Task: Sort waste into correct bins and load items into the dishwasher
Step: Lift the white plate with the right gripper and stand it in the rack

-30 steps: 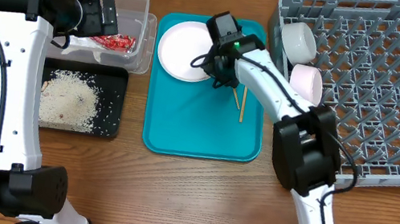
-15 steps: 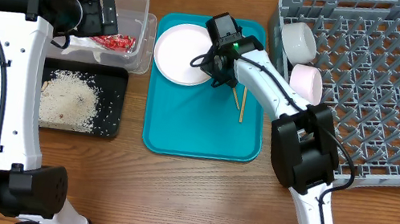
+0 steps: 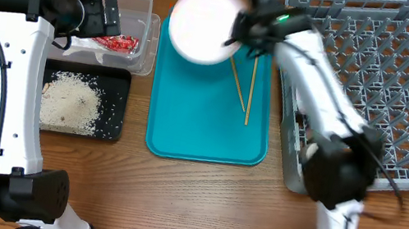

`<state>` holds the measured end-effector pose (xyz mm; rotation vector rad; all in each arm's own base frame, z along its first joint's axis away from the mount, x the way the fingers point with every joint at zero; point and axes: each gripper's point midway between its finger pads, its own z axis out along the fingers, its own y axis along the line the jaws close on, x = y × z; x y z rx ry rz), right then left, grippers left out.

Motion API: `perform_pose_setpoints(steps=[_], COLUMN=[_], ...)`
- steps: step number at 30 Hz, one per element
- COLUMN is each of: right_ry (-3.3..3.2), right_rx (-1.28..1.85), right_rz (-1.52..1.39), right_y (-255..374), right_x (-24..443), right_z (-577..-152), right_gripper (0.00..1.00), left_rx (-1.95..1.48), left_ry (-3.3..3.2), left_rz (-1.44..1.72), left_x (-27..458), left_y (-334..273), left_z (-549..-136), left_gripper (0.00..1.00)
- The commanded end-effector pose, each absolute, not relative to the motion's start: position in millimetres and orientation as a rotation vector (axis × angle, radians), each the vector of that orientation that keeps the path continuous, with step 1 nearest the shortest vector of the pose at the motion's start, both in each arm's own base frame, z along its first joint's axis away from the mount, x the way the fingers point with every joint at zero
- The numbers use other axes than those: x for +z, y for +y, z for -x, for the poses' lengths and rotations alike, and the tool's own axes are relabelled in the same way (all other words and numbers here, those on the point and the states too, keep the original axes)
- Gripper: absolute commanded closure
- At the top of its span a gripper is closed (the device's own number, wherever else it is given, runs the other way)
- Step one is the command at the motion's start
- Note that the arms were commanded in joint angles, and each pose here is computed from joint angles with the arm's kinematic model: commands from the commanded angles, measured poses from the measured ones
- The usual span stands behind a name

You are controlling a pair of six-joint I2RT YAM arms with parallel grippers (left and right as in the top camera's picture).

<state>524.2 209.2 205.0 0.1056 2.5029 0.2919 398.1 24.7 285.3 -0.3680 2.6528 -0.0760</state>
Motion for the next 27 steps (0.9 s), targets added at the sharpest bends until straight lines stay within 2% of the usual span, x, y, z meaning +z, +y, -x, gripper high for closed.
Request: perform_pose_setpoints(steps=[1, 6, 10, 17, 27], right_ry=[2.200, 2.065, 2.059, 2.133, 2.190], right_rx=[0.057, -0.459, -0.755, -1.024, -1.130], right_rz=[0.021, -0.116, -0.174, -0.216, -0.154], right_y=[143.5, 34.0, -22.7, -77.4, -86.0], right_x=[346.7, 405.5, 408.0, 354.1, 251.9], right_z=[-507.8, -480.5, -471.0, -472.9, -484.1], right_gripper=[0.96, 0.96, 0.96, 0.96, 0.96], left_rx=[-0.069, -0.069, -0.069, -0.069, -0.069], left_ry=[2.643, 2.643, 2.643, 2.643, 2.643], left_rz=[0.368, 0.368, 0.368, 0.368, 0.368], left_x=[288.1, 288.1, 288.1, 288.1, 288.1], left_y=[25.4, 25.4, 25.4, 25.4, 25.4], left_z=[-398.9, -398.9, -398.9, -398.9, -398.9], left_gripper=[0.00, 0.00, 0.00, 0.00, 0.00])
